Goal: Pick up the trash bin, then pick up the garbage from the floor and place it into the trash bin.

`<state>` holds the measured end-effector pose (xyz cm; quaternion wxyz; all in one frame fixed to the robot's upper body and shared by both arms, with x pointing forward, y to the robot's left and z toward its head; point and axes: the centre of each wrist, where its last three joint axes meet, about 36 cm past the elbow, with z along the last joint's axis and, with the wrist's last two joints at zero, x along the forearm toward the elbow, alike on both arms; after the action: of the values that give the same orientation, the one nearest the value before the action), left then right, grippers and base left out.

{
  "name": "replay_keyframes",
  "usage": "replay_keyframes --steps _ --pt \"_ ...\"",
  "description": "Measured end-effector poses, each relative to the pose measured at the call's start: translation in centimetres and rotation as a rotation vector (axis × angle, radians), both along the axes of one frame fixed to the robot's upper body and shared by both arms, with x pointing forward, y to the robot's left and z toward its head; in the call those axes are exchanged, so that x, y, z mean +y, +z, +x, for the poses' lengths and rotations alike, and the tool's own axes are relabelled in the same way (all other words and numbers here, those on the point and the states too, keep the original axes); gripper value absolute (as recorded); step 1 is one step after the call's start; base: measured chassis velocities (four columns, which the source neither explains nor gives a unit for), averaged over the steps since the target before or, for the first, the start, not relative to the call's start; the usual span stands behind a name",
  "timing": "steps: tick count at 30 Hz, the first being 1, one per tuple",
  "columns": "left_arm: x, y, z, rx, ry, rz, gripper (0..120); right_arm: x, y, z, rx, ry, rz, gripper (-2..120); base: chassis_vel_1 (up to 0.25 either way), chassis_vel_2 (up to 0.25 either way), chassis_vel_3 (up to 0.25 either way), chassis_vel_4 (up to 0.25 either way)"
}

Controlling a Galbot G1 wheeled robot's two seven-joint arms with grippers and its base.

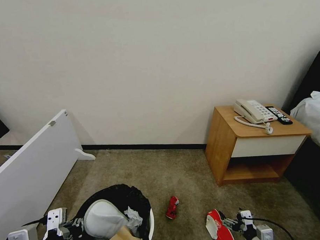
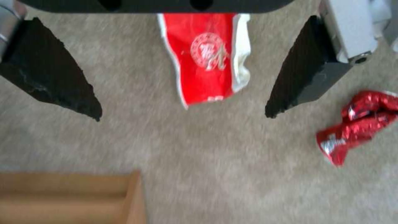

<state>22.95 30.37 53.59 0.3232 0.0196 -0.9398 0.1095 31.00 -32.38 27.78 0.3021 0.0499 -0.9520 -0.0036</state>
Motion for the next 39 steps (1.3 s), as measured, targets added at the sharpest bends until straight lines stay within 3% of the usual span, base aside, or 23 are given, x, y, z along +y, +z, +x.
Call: replay_keyframes --steps 8,20,39 --pt "0.0 -0.1 -0.1 0.003 0.002 0.001 4 1.0 -2.1 1.4 0.06 0.007 0.024 100 0.0 0.0 0.0 0.0" --pt "0.0 -0.1 -0.2 0.006 0.005 0.01 4 2.1 -5.2 3.5 0.191 0.036 -0.053 100 0.0 0.0 0.0 0.0" --pt "0.1 -0.1 -0.3 0.009 0.008 0.019 4 3.5 -6.7 8.1 0.206 0.053 -0.084 100 0.0 0.0 0.0 0.0"
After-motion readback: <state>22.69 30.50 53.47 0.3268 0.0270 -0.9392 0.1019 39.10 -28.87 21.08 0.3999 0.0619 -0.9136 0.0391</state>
